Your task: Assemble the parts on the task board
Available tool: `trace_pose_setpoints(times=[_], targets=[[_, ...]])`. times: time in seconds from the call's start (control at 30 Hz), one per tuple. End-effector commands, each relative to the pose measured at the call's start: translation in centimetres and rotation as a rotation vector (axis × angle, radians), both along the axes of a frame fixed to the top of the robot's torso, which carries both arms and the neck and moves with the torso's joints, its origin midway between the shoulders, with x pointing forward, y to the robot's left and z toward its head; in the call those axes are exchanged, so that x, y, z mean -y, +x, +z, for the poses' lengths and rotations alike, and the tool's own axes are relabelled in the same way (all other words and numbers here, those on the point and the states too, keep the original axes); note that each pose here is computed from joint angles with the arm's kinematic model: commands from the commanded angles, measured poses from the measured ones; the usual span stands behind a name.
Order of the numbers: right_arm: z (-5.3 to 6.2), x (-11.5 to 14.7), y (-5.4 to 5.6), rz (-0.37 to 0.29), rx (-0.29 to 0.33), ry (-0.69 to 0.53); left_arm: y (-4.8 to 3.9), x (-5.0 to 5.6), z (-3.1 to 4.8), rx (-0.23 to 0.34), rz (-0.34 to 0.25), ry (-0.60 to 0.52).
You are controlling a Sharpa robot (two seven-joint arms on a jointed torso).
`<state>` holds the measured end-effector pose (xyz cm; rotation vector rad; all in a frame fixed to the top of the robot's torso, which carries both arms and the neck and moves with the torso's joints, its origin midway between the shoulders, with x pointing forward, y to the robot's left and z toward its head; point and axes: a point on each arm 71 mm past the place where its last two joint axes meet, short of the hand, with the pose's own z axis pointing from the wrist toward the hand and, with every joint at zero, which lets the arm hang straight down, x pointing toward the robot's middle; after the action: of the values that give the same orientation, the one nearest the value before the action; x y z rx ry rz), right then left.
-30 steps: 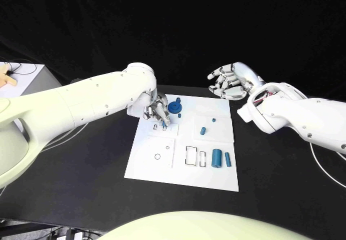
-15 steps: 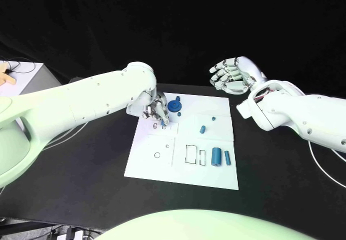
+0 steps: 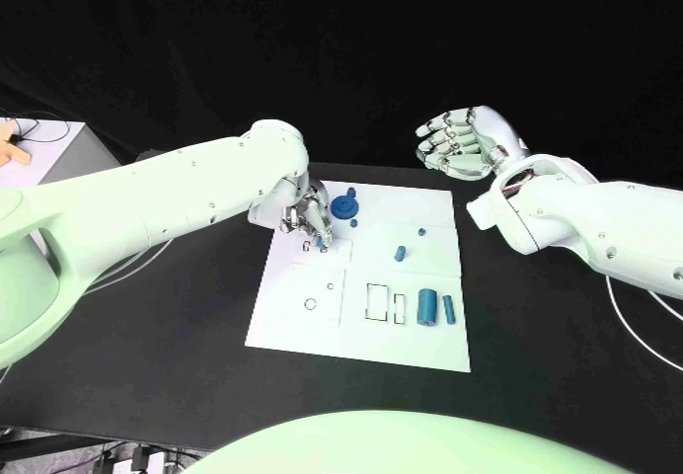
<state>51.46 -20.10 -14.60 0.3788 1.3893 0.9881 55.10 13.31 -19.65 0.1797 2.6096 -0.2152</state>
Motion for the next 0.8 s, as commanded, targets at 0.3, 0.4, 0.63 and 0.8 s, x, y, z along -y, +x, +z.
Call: trace_pose_setpoints(times=[0.3, 0.4, 0.63, 0.8], targets=[[0.05, -0.11, 0.0, 0.009, 0.004, 0.016, -0.27, 0.28, -0.16, -0.027, -0.024, 0.015], [0.05, -0.12, 0.0, 0.01, 0.003, 0.016, -0.27, 0.3, -0.25, -0.028, -0.023, 0.015], [0.02, -0.12, 0.01, 0.011, 0.0, 0.015, -0.28, 0.29, -0.49, -0.032, -0.021, 0.016], [0.01, -0.15, 0.02, 0.013, -0.001, 0.015, -0.31, 0.35, -0.58, -0.033, -0.021, 0.016]])
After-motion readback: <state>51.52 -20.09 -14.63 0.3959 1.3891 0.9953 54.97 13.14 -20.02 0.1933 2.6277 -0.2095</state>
